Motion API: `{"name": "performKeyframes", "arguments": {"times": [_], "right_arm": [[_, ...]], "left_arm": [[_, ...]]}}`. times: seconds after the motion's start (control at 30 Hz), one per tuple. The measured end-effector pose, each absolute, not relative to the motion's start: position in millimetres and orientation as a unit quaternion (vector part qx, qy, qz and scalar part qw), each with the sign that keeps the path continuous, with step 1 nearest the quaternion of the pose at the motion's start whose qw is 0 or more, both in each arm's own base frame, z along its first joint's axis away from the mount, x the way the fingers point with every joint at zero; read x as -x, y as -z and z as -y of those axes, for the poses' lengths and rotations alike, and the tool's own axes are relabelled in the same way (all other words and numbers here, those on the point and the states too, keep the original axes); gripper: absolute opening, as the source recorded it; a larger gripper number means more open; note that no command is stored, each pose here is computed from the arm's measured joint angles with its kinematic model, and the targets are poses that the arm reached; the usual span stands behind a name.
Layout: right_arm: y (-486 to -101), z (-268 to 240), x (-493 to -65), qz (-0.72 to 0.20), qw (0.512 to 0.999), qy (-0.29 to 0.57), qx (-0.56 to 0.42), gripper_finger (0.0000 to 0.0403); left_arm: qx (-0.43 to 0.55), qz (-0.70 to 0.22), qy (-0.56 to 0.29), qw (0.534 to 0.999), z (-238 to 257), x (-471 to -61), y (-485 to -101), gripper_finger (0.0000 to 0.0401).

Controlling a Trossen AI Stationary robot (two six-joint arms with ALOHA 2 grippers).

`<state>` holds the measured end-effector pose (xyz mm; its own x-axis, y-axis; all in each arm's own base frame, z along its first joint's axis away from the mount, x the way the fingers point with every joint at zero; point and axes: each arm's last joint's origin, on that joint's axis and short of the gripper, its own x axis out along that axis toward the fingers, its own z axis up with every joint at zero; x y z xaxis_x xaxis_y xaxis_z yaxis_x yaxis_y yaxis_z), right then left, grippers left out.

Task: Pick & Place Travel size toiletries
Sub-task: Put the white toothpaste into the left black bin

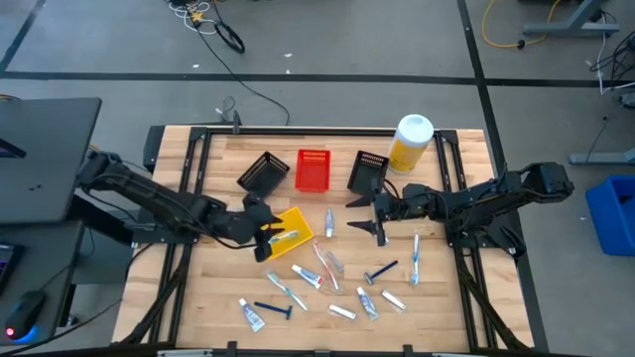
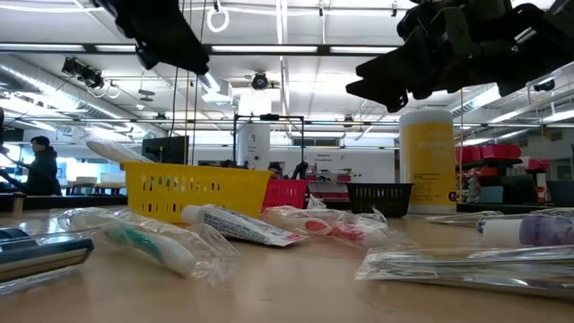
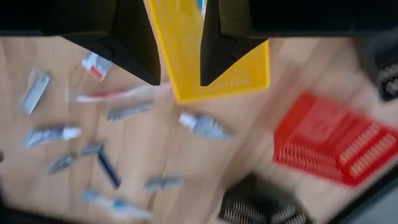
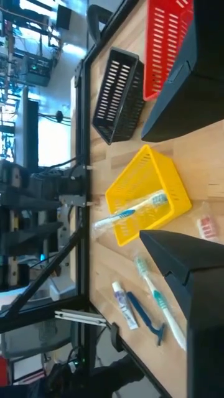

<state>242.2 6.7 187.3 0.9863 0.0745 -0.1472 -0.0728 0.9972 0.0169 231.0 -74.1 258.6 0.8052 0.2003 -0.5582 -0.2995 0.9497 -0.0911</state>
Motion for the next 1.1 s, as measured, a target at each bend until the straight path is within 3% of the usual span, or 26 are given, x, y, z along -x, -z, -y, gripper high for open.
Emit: {"name": "performKeyframes", "arguments": {"times": [0.2,0.6,0.9,1.1], "right_arm": [[-183,-11,-241,-0.097,0.994,-0.048,-0.013,0.0242],[-175,-31,-240,-0.131,0.988,-0.066,-0.042,0.0270],[-151,-47,-242,-0.190,0.977,-0.056,-0.077,0.0249],[-137,-54,-247,-0.202,0.976,-0.043,-0.074,0.0245]], "left_arm": [[0.091,-0.231,-0.077,0.966,79,-239,-242,0.0122],[0.084,-0.246,-0.004,0.966,92,-260,-207,0.0122],[0.087,-0.265,0.059,0.958,105,-282,-181,0.0122],[0.057,-0.271,0.099,0.956,113,-292,-184,0.0122]]}}
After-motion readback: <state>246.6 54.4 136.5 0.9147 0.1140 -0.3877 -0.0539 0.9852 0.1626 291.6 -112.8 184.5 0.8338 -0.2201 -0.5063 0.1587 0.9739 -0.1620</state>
